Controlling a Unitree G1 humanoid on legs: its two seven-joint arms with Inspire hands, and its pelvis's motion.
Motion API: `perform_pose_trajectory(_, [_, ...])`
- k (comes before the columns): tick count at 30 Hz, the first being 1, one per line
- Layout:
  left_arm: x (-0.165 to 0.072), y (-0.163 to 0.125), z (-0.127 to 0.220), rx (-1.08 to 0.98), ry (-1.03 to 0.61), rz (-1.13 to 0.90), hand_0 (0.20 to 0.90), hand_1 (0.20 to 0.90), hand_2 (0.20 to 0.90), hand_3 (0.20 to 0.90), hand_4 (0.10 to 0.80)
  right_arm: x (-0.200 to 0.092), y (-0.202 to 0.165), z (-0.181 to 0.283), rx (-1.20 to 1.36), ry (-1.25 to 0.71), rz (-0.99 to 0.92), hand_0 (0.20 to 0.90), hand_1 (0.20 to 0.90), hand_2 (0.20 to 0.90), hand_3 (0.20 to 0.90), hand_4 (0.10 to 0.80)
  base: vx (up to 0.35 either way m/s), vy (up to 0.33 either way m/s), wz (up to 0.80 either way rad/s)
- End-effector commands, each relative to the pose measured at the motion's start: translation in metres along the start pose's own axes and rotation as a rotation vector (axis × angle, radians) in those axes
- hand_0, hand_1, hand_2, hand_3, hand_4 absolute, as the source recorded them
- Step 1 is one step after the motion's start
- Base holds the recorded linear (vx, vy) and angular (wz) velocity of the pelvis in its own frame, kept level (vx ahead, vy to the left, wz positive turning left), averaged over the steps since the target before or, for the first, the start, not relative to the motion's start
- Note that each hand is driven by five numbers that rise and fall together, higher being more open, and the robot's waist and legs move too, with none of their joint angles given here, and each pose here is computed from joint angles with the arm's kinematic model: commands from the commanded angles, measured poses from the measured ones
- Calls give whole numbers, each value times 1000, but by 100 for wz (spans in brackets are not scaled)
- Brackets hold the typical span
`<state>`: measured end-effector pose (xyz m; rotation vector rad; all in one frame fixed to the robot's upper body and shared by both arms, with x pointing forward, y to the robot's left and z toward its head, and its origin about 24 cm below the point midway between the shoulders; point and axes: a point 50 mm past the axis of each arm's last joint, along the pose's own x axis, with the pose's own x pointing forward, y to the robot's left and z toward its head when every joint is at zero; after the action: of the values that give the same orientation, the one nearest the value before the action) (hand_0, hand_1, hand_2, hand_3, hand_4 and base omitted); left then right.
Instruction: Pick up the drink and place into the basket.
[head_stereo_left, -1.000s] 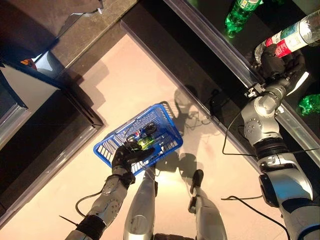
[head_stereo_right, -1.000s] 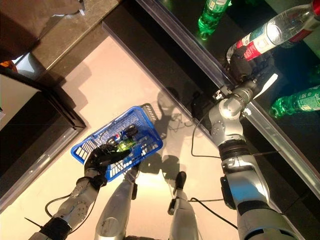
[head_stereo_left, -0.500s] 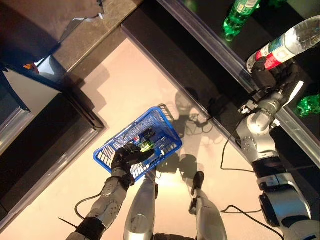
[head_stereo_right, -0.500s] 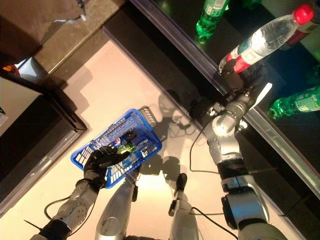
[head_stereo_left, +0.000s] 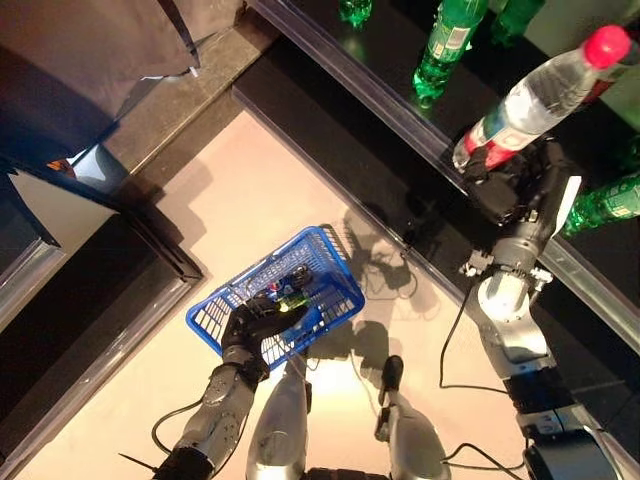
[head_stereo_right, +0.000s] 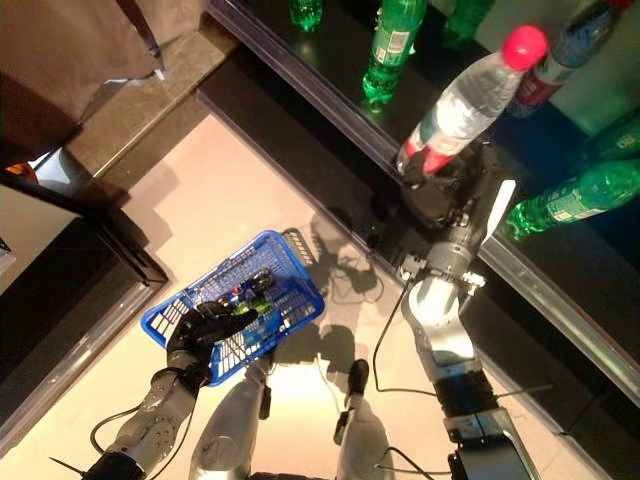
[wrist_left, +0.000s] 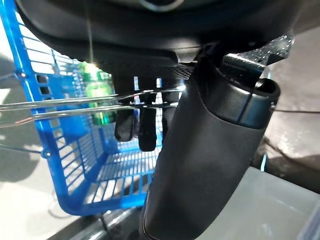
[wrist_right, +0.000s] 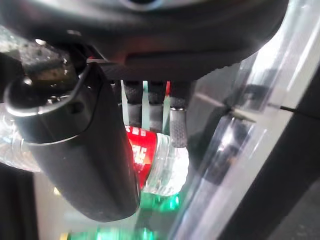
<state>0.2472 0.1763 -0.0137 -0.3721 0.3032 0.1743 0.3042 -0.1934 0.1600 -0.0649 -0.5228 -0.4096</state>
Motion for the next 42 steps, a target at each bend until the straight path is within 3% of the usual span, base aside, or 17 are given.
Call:
perform_pose_trajectory(1, [-22,-37,96,-23,-526,-269,300,300,300,200,100,8,13,97,160,-482,147,300,300,300,200,100,46,-6,0])
perform_pose_trajectory(11, [-41,-58,110,-18,-581,-485,300,300,300,200,100,-35,35,49,271,-136,480,300,300,300,200,100,9,-1,0])
perform_pose_trajectory(23, [-66,-93,129,-56,-643,-782,300,300,300,200,100,-66,56,10,225,73,606,300,300,300,200,100,11,11,1])
perform_pose_trajectory(34, [-79,-99,132,-59,-645,-934,300,300,300,200,100,-94,55,-42,-62,295,670,300,300,300,200,100,32,16,7])
perform_pose_trajectory(36, [-79,-99,133,-59,-642,-938,300,300,300,200,100,-95,54,-45,-84,307,667,300,300,300,200,100,16,7,8])
perform_pose_trajectory(42, [-81,-108,132,-35,-605,-1016,300,300,300,200,100,-74,45,-64,-473,269,597,300,300,300,200,100,3,4,6])
